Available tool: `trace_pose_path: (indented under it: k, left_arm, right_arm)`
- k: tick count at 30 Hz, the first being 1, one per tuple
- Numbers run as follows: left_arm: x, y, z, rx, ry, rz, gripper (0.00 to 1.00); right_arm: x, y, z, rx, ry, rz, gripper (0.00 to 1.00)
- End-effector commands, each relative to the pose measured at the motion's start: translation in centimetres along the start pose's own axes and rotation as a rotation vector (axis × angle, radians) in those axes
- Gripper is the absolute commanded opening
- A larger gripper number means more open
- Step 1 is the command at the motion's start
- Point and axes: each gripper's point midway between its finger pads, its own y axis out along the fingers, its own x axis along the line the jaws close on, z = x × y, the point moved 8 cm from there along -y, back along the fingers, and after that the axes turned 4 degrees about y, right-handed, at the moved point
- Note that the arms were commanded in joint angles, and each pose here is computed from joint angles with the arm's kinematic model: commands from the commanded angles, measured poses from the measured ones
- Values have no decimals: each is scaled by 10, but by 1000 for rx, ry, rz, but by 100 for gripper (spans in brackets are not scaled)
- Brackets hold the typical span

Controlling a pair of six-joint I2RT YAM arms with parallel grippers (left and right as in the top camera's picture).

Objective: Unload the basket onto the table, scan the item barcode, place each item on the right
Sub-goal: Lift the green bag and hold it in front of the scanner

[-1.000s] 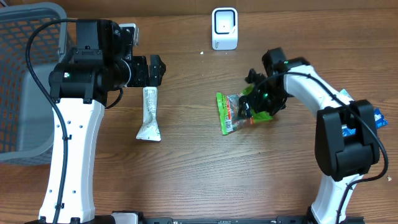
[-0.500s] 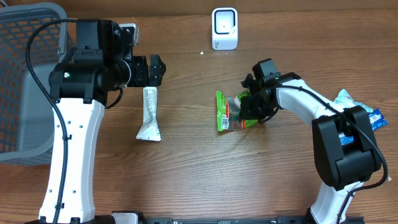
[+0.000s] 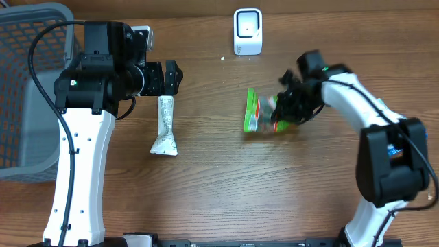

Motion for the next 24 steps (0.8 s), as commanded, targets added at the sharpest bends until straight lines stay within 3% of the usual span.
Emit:
trace_pose_path:
  k: [1,7,11,19,24]
  left_arm:
    - [-3,-2,-3,-11,23,17,100]
    - [-3,-2,-3,-12,23,17,100]
    - [-3,-2,-3,-11,23,17,100]
    - [-3,-2,-3,-12,23,16,100]
    - [-3,-2,-3,-11,23,17,100]
  right_arm:
    - [38,-64,-6,-152,-124,-140,4]
    - [41,-94,-4,-260,-150,-43,4]
    - [36,-108,-3,-337,-74,83,4]
    - [42,-123,-11,-463,-16,118,4]
    - [56,-121,-23,-643,-17,347,4]
